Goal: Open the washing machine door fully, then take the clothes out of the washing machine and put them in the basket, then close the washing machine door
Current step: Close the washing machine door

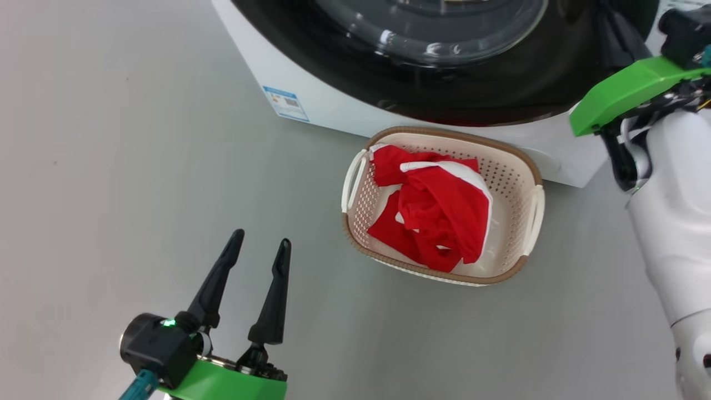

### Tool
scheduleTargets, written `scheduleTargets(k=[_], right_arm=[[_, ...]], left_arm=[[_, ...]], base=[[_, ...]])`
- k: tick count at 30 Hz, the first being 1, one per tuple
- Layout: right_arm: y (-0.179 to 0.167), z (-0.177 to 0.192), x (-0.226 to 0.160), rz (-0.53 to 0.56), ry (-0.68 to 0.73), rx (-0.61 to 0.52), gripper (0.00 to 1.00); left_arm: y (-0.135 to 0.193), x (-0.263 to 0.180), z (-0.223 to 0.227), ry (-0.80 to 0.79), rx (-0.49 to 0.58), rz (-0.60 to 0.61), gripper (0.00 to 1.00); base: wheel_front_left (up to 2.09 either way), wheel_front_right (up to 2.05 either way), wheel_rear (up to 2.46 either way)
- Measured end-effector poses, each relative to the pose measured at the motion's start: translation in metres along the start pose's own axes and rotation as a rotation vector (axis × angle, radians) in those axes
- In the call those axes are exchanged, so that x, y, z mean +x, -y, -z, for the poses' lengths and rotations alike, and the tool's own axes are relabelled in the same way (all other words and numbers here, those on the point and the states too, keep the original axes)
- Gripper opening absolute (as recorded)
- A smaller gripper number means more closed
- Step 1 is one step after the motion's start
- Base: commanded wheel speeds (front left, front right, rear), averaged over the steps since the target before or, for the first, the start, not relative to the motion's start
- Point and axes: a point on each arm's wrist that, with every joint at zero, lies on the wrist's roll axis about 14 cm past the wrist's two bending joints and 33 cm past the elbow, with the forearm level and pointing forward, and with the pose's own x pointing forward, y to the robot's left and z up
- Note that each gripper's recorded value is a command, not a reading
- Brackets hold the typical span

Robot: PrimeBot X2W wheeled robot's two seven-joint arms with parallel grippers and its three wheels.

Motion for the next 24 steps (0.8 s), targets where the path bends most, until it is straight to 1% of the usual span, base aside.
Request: scheduleTargets(k=[2, 3, 4, 6, 10, 16, 19, 24], right_arm=[[-0.002, 0.000, -0.003, -0.003, -0.002, -0.003, 0.00], [-0.003, 0.002, -0.006, -0.006, -0.005, -0.005, 0.13], [-0.004, 0.004, -0.011, -0.008, -0.009, -0.005, 0.34], [-0.007, 0.011, -0.021, -0.011, -0.026, -0.001, 1.00], [-0.003, 0.024, -0.046, 0.005, -0.055, -0.004, 1.00], [0.011, 0.036, -0.089, 0.063, -0.087, 0.000, 1.00], [0.020, 0.031, -0.109, 0.095, -0.074, -0.004, 1.00], [0.040, 0.007, -0.138, 0.159, -0.015, -0.044, 1.00]], left_arm=[[0.001, 0.001, 0.000, 0.002, -0.003, 0.003, 1.00], [0.002, 0.001, 0.000, 0.004, -0.006, 0.007, 1.00], [0.003, 0.002, -0.001, 0.006, -0.011, 0.011, 1.00], [0.006, 0.004, 0.000, 0.008, -0.028, 0.019, 1.00], [0.014, 0.008, 0.006, -0.007, -0.053, 0.042, 1.00], [0.025, 0.016, 0.015, -0.022, -0.072, 0.074, 1.00], [0.031, 0.022, 0.015, -0.019, -0.079, 0.093, 1.00], [0.045, 0.032, 0.015, -0.008, -0.081, 0.129, 1.00]], base=[[0.00, 0.00, 0.00], [0.00, 0.00, 0.00], [0.00, 0.00, 0.00], [0.00, 0.00, 0.00], [0.00, 0.00, 0.00], [0.00, 0.00, 0.00], [0.00, 0.00, 0.00], [0.00, 0.00, 0.00]])
